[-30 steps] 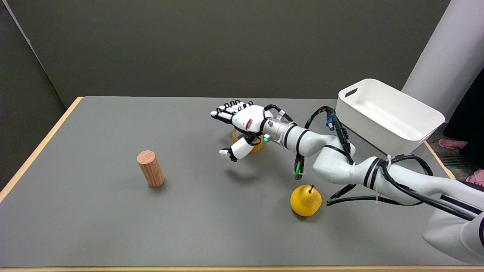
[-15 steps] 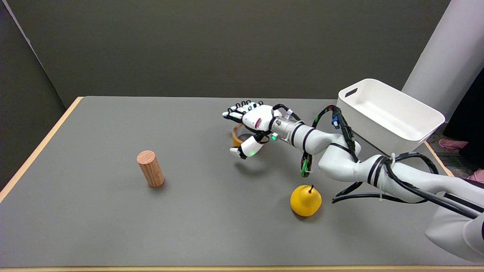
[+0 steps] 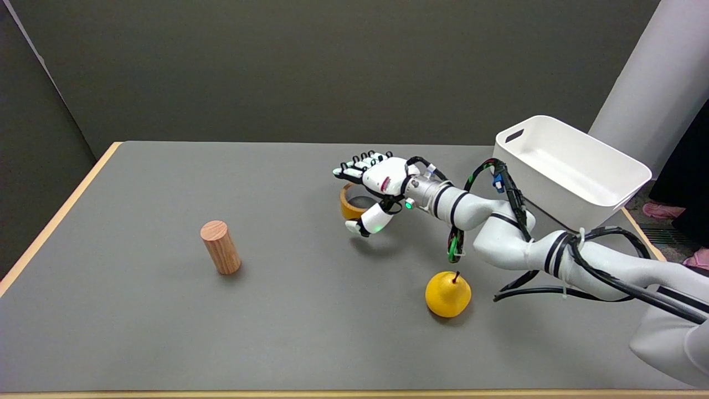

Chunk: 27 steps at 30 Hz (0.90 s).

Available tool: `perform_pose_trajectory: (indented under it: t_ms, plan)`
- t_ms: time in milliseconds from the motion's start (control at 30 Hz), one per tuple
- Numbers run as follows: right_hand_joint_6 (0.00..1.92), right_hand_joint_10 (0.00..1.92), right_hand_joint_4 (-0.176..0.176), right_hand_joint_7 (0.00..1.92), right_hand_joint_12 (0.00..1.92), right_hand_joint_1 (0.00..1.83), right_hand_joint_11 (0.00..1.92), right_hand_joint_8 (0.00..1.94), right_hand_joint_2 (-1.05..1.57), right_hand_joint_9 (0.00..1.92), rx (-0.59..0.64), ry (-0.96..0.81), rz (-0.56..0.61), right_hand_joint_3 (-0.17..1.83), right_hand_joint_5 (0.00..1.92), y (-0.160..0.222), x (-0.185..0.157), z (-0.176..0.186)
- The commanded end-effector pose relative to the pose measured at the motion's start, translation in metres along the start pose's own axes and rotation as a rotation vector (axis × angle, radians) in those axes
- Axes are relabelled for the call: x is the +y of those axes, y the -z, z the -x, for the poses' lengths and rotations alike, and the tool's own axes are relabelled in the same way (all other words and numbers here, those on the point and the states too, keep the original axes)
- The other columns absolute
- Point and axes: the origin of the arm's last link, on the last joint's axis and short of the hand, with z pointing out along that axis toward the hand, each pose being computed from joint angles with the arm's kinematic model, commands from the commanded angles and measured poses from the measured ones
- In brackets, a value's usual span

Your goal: Pick up yellow tape.

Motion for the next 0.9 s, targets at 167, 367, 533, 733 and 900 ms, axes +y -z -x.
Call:
perform_pose_trajectory:
  t_ms: [167,367,533,733,900]
  plan:
    - [0.16,0.45,0.115,0.06,0.92,0.35,0.02,0.19,0.50,0.04,-0.013,-0.076,-0.018,0.97,0.04,0.002,-0.011,0.023]
    - [0.16,0.48,0.115,0.06,0.94,0.37,0.03,0.20,0.51,0.05,-0.009,-0.084,-0.024,0.97,0.03,0.000,-0.015,0.022]
    - [0.24,0.53,0.107,0.11,1.05,0.55,0.07,0.24,0.61,0.13,0.023,-0.092,-0.037,0.96,0.02,-0.001,-0.019,0.016]
    - [0.59,0.84,0.108,0.44,1.37,0.83,0.33,0.55,0.81,0.42,0.057,-0.093,-0.057,0.99,0.20,0.000,-0.022,0.010]
    - [1.07,1.14,0.129,0.59,1.55,0.95,0.56,0.90,0.90,0.59,0.073,-0.095,-0.068,0.88,0.26,0.001,-0.025,0.008]
